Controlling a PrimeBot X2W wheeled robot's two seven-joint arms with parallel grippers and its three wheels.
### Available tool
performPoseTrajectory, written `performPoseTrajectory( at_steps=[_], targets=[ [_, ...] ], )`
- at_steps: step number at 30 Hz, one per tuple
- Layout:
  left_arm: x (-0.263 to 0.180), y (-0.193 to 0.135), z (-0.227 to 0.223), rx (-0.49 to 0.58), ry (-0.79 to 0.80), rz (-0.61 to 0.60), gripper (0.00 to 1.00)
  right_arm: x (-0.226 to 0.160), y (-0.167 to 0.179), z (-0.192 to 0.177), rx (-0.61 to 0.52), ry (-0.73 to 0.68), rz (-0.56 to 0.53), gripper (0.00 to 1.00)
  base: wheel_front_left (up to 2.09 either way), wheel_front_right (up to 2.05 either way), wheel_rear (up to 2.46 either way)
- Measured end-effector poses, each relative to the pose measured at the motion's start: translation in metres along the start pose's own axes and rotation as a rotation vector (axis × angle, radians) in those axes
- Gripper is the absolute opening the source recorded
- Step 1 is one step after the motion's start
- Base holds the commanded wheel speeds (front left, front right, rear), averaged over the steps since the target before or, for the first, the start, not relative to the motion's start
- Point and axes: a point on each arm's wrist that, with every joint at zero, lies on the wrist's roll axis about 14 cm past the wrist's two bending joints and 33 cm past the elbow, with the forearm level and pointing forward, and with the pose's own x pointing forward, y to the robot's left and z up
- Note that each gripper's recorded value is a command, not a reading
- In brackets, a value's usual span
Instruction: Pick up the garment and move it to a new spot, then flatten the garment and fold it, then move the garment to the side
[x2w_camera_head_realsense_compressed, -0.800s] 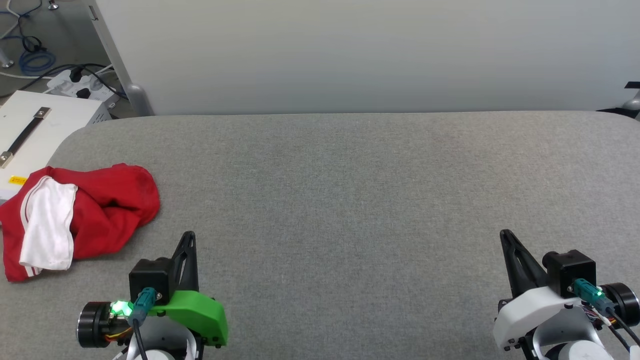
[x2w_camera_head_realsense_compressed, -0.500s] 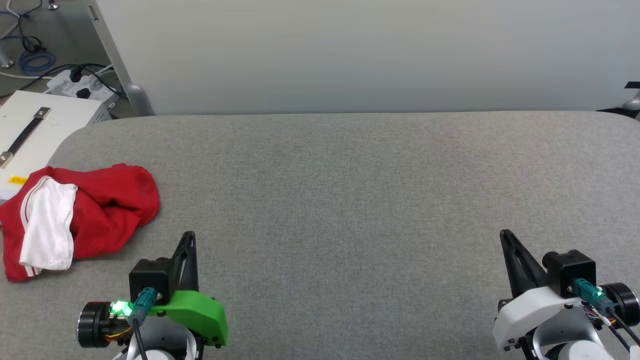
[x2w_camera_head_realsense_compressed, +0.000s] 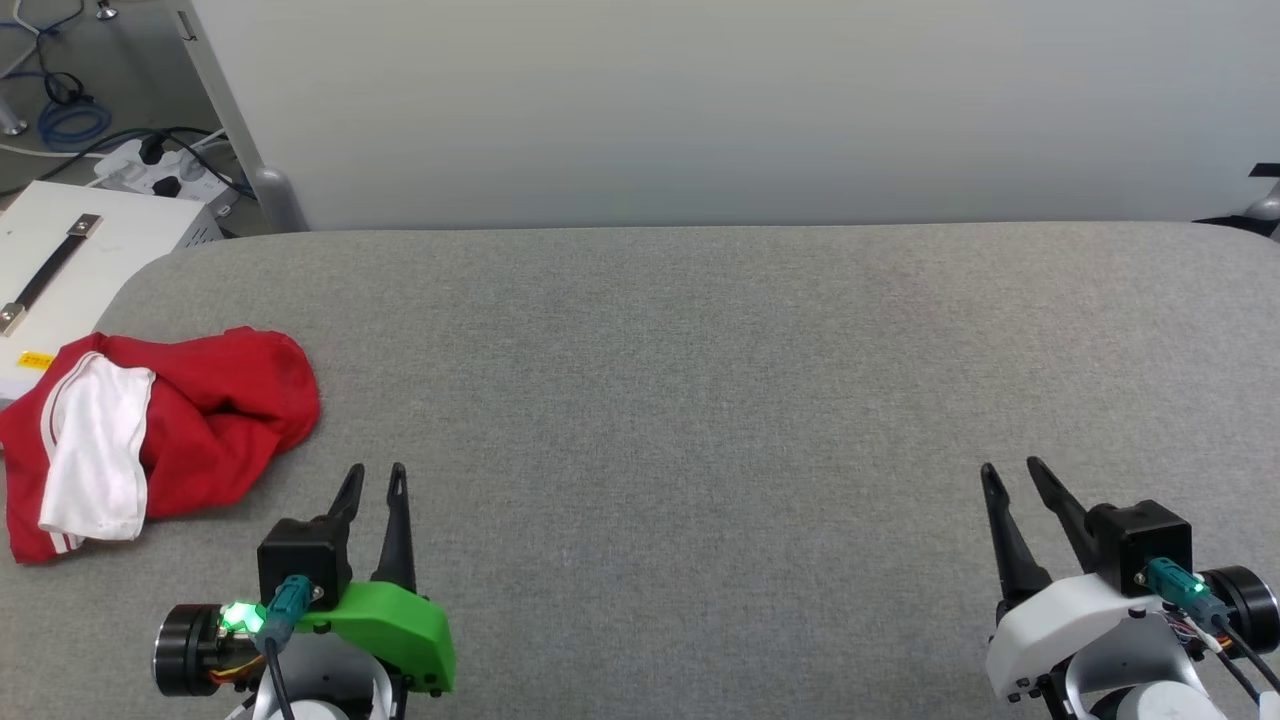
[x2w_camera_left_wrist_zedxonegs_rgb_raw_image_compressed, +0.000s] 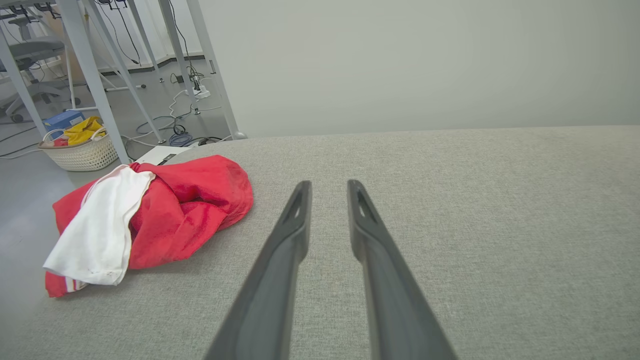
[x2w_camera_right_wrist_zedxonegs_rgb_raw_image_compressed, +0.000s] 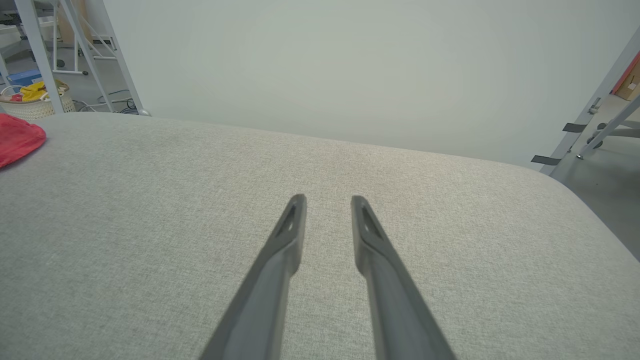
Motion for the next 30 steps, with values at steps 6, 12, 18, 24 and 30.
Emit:
performPoseTrajectory(
  at_steps=[6,12,18,24,30],
  targets=[
    [0.000,0.000,-0.003,-0.003,0.007,0.001,1.00,0.000,-0.001,-0.001,0.004,0.003,-0.003,1.00,0.00,0.00,0.00],
    [0.000,0.001,-0.005,-0.017,0.009,0.004,1.00,0.000,-0.003,-0.002,0.011,0.000,-0.010,1.00,0.00,0.00,0.00],
    [0.000,0.002,-0.008,-0.027,0.010,0.004,1.00,-0.001,-0.008,-0.002,0.014,-0.010,-0.022,1.00,0.00,0.00,0.00],
    [-0.001,0.001,-0.012,-0.036,0.015,0.001,1.00,-0.001,-0.011,-0.001,0.025,-0.020,-0.031,1.00,0.00,0.00,0.00],
    [-0.001,0.002,-0.013,-0.045,0.010,0.001,1.00,-0.001,-0.013,-0.001,0.032,-0.027,-0.038,1.00,0.00,0.00,0.00]
  ],
)
